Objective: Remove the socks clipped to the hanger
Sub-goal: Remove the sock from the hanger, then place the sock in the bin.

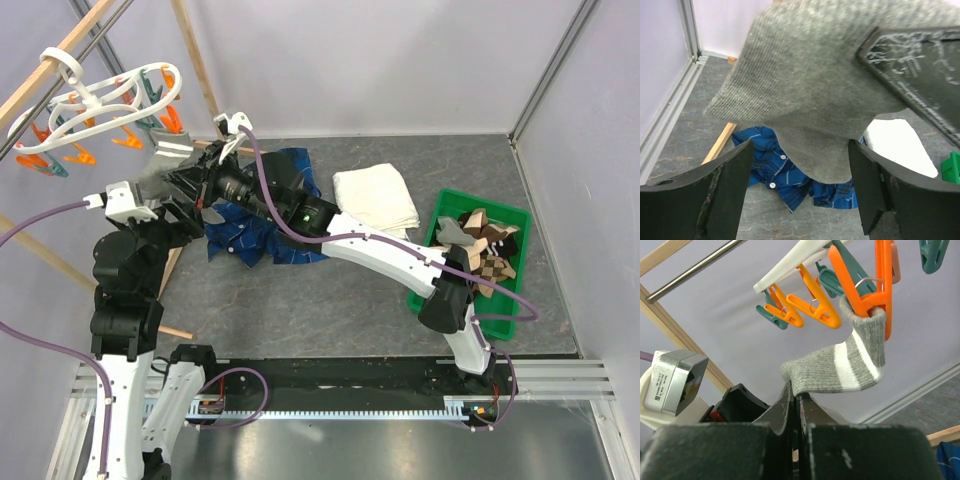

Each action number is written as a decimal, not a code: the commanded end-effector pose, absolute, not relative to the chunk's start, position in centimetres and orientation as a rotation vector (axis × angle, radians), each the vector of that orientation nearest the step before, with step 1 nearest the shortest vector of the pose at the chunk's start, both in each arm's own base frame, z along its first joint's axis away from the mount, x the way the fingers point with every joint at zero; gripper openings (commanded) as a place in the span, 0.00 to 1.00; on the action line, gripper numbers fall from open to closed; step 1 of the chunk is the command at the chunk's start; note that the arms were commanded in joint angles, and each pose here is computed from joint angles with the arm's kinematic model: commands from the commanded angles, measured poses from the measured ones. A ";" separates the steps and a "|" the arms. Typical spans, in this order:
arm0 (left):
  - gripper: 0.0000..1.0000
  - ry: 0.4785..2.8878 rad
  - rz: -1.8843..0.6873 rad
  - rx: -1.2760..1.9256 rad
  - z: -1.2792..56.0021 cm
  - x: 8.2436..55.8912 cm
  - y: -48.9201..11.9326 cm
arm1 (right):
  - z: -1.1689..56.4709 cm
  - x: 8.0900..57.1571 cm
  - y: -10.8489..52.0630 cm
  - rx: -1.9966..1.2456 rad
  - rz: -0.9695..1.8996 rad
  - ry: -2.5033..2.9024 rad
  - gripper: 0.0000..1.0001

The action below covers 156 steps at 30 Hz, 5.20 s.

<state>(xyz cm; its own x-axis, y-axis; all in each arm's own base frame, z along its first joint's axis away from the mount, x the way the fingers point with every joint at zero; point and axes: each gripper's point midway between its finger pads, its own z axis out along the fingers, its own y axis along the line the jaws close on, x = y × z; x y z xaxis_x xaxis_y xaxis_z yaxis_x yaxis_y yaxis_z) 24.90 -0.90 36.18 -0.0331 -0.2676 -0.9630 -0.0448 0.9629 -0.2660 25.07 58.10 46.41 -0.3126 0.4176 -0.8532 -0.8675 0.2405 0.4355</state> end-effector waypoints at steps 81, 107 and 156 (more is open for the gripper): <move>0.02 1.459 -0.469 0.009 42.9 18.0 -6.4 | 54.0 28.2 57.0 -0.634 1.110 0.867 0.50; 0.02 1.552 -0.407 -0.029 39.8 20.0 -5.7 | 55.5 28.8 55.9 -0.545 1.166 0.867 0.00; 0.02 1.510 -0.935 0.403 40.6 15.2 -14.8 | 36.3 17.2 43.3 -1.304 1.021 1.086 0.93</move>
